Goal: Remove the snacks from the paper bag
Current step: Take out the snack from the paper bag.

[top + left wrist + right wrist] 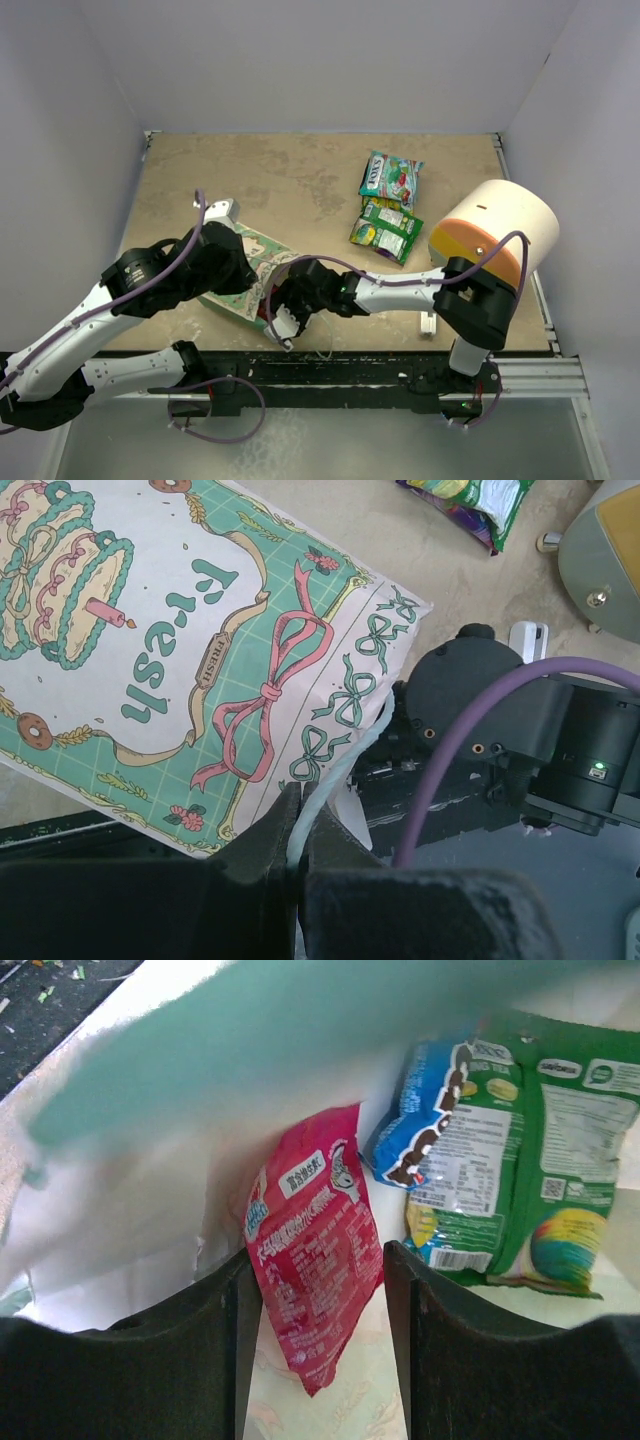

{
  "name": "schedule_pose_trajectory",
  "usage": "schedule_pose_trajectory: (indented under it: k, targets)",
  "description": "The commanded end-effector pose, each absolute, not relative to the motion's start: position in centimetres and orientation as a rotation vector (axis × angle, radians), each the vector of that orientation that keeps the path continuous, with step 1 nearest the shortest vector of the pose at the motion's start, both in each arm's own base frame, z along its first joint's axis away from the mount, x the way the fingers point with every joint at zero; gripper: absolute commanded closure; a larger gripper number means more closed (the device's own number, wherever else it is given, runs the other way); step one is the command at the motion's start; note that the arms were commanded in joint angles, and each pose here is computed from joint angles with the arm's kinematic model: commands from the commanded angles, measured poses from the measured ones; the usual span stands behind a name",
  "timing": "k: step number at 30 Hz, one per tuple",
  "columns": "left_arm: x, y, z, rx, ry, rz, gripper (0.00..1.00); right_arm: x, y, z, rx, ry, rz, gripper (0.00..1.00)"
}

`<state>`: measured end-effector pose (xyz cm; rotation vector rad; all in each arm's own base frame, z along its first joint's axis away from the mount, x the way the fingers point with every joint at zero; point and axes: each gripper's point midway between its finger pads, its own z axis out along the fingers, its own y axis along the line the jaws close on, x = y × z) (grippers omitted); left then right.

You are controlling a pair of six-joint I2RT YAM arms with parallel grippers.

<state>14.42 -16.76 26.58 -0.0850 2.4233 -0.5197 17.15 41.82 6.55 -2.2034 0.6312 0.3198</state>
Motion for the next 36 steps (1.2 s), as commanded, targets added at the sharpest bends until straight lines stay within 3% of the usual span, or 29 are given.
schedule_pose_trajectory:
  k: [1,3,16,24,31,36]
  targets:
    - [14.9,-17.3,28.2,-0.056,2.371,-0.569,1.0,17.4,42.8,7.1,-2.214,0.594,0.29,0.47]
    - [14.9,-17.3,28.2,-0.048,2.369,-0.569,1.0,17.5,43.2,6.8,-2.198,0.616,0.294,0.49]
    - [15.2,-17.9,28.5,-0.007,2.344,-0.592,1.0,16.5,41.2,9.4,-2.105,0.759,0.325,0.99]
    - [15.6,-18.7,28.4,0.022,2.319,-0.616,1.0,14.8,38.9,12.5,-1.98,0.891,0.43,1.0]
    - [16.2,-19.0,28.5,0.045,2.288,-0.609,1.0,8.5,35.4,15.5,-1.993,0.908,0.769,1.0]
    - [16.5,-19.0,28.1,0.044,2.291,-0.587,1.0,7.0,32.1,20.2,-1.908,0.951,0.806,1.0]
